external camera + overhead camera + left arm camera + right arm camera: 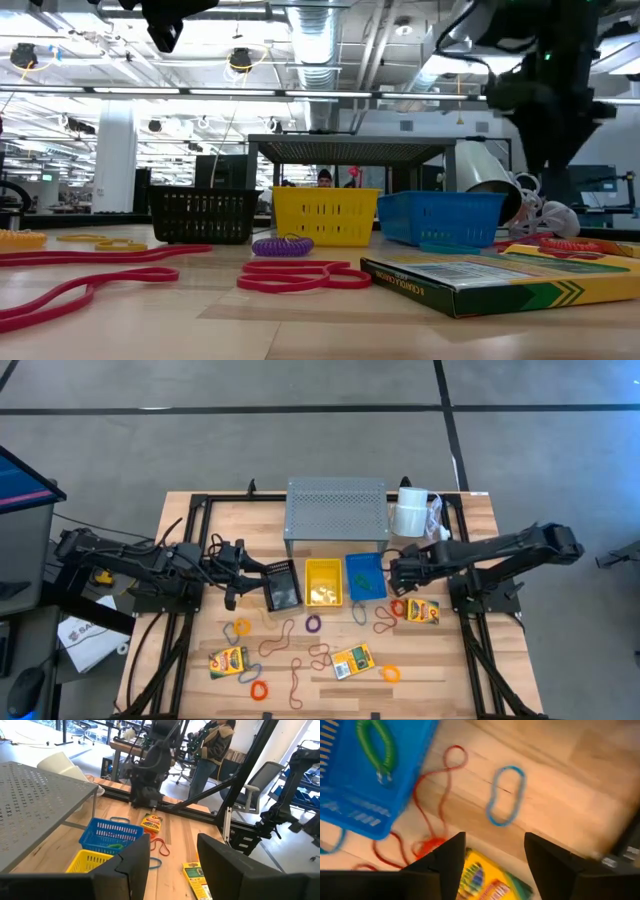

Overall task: Pick & Place Office Desk Supplies
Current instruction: Put the blue rubber band into the yellow basket

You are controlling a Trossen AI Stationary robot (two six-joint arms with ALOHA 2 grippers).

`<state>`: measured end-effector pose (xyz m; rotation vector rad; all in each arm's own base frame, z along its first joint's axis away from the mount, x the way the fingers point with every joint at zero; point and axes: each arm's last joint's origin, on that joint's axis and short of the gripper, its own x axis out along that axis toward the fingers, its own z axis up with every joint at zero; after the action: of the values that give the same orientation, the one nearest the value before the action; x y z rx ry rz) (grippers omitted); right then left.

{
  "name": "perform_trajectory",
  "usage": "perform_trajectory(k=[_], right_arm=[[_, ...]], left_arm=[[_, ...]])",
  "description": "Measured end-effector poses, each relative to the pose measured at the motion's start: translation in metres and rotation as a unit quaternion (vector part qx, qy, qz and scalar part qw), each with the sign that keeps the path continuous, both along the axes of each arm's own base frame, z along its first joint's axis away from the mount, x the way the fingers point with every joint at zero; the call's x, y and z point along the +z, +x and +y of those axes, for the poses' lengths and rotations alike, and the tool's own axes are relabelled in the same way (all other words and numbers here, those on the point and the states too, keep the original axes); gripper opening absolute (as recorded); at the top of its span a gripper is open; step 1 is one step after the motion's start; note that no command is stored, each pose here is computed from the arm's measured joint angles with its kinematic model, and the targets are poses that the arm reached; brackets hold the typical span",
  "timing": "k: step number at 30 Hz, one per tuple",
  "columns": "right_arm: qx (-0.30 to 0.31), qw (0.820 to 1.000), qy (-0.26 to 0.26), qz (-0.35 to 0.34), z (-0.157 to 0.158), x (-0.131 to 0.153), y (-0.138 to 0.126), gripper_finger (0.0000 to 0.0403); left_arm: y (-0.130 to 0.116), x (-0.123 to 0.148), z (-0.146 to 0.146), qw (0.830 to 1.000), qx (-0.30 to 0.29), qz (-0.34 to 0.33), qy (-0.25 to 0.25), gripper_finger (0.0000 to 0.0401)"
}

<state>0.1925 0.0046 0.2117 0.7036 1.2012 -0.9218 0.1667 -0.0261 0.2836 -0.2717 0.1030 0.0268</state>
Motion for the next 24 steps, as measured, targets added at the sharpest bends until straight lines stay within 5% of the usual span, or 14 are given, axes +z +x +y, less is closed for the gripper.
perform_trajectory(k=[17, 24], right_arm=[[-0.028, 1.0, 0.007, 0.007, -0.018, -0.039, -0.009, 0.0186], [-0.018, 0.999, 0.016, 0.048, -0.021, -0.058, 0.0, 0.0207]], left_arm=[[0.0, 0.0, 0.0, 1.0, 0.0, 0.0, -0.002, 0.0159], [0.0, 0.001, 0.0, 1.0, 0.0, -0.002, -0.002, 0.0159]])
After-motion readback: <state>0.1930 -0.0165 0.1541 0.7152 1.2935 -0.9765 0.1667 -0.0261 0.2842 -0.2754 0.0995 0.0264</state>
